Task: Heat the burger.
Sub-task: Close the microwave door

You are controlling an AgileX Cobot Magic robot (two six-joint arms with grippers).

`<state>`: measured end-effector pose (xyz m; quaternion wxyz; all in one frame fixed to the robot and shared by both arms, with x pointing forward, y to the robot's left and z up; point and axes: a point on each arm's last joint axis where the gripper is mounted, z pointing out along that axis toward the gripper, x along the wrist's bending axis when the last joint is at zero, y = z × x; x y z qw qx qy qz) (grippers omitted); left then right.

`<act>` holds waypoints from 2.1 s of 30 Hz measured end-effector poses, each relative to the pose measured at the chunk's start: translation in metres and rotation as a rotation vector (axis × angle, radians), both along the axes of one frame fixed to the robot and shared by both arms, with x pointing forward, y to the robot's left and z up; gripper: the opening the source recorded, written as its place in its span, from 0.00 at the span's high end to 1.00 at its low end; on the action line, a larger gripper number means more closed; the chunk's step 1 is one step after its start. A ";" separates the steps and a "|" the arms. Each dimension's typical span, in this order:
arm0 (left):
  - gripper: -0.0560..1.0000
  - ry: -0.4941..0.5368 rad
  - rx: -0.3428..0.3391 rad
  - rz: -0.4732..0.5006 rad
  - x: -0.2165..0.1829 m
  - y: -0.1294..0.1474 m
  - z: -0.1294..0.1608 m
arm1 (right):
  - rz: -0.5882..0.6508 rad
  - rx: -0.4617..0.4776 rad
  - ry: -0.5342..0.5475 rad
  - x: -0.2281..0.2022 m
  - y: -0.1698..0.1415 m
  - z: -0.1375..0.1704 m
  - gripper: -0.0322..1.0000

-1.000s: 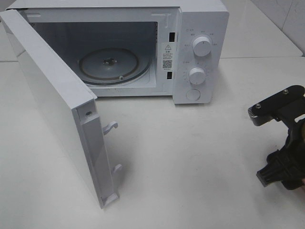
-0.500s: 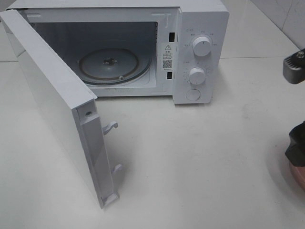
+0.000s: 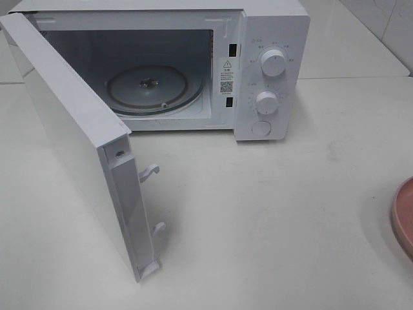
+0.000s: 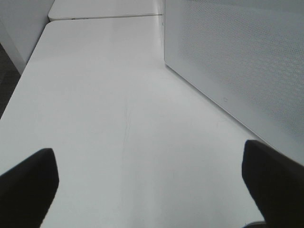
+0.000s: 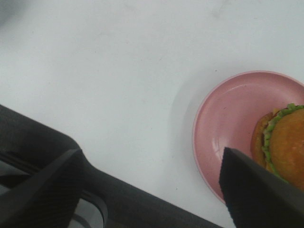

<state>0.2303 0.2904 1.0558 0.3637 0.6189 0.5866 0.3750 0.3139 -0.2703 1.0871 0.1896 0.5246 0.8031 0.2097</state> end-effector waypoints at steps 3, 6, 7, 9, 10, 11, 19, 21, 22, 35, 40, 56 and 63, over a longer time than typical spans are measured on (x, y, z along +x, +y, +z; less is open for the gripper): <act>0.02 0.000 0.000 0.000 0.000 0.000 0.000 | -0.029 0.029 -0.054 -0.010 -0.008 0.004 0.22; 0.02 0.000 0.000 0.000 0.000 0.000 0.000 | -0.074 0.066 -0.126 -0.024 -0.018 0.005 0.22; 0.02 0.000 0.000 0.000 0.000 0.000 0.000 | -0.086 0.080 -0.145 -0.029 -0.020 0.003 0.22; 0.02 0.000 0.000 0.000 0.000 0.000 0.000 | -0.112 0.098 -0.173 -0.037 -0.024 -0.001 0.22; 0.02 0.000 0.000 0.000 0.000 0.000 0.000 | -0.129 0.106 -0.189 -0.041 -0.026 -0.002 0.22; 0.02 0.000 0.000 0.000 0.000 0.000 0.000 | -0.167 0.121 -0.223 -0.048 -0.029 -0.006 0.22; 0.02 0.000 0.000 0.000 0.000 0.000 0.000 | -0.248 0.203 -0.394 -0.072 -0.034 -0.020 0.22; 0.02 0.000 0.000 0.000 0.000 0.000 0.000 | -0.255 0.206 -0.409 -0.075 -0.034 -0.022 0.22; 0.02 0.000 0.000 0.000 0.000 0.000 0.000 | -0.271 0.210 -0.435 -0.080 -0.035 -0.028 0.22; 0.02 0.000 0.000 0.000 0.000 0.000 0.000 | -0.286 0.192 -0.454 -0.083 -0.035 -0.038 0.22; 0.02 0.000 0.000 0.000 0.000 0.000 0.000 | -0.286 0.192 -0.452 -0.082 -0.035 -0.039 0.22; 0.02 0.000 0.000 0.000 0.000 0.000 0.000 | -0.285 0.191 -0.452 -0.082 -0.035 -0.039 0.22; 0.02 0.000 0.000 0.000 0.000 0.000 0.000 | -0.285 0.191 -0.452 -0.082 -0.035 -0.039 0.22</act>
